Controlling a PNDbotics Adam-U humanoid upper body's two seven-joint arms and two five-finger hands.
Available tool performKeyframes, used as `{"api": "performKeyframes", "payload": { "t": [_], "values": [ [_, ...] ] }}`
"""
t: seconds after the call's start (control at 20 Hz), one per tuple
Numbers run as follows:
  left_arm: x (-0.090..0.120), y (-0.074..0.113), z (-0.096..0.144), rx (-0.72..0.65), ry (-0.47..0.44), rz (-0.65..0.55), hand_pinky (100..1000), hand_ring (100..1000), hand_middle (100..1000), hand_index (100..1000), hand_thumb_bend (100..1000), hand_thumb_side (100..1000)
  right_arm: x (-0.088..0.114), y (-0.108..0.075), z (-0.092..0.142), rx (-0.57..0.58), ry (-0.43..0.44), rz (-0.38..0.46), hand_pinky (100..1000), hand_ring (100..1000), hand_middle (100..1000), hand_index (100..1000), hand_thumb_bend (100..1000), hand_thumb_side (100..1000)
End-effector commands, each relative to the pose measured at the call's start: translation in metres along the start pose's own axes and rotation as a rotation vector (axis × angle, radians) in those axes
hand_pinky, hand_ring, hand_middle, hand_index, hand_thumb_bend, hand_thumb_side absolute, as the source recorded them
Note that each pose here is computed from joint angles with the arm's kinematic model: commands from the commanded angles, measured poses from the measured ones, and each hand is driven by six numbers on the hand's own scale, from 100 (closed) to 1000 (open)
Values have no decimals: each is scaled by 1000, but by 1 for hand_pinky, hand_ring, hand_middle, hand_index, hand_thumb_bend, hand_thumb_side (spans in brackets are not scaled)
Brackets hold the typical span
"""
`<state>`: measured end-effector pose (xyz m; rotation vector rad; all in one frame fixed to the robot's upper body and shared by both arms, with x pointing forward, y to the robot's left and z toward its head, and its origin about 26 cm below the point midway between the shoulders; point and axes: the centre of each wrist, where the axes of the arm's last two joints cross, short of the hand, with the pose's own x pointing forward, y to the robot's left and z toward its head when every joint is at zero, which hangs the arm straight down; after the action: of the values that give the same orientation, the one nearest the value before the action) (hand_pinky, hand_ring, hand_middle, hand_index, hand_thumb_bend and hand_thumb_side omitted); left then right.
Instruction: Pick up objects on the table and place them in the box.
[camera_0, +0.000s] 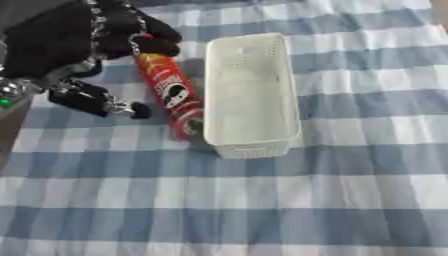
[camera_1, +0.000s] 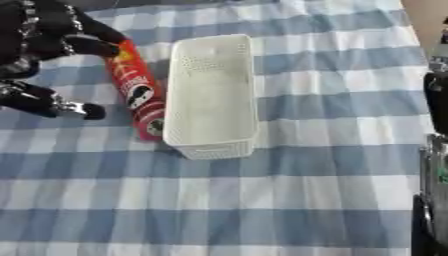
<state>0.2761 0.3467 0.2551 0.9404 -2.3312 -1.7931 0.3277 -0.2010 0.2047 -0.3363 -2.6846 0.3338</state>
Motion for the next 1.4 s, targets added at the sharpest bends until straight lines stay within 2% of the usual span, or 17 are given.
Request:
{"api": "performKeyframes", "payload": {
  "t": [0.05,0.35,0.65,1.05,1.4],
  "values": [
    [-3,14,-3,-38,-1,22,563,685,758,864,717,100,3,-3,-7,6,-28,7,781,916,940,911,100,559],
    [-4,16,-3,-64,24,47,558,674,754,862,704,100,3,-4,-7,15,-30,8,781,916,940,910,100,555],
    [-7,22,-4,-94,73,6,555,653,684,819,719,100,2,-4,-8,21,-35,10,781,916,940,910,100,551],
    [-9,27,-7,-119,148,-48,548,646,673,796,716,100,2,-3,-10,25,-39,9,781,916,934,909,100,548],
    [-10,27,-9,-125,195,-46,529,636,668,794,691,100,2,-2,-11,27,-43,5,781,916,933,909,100,545]
  ]
}}
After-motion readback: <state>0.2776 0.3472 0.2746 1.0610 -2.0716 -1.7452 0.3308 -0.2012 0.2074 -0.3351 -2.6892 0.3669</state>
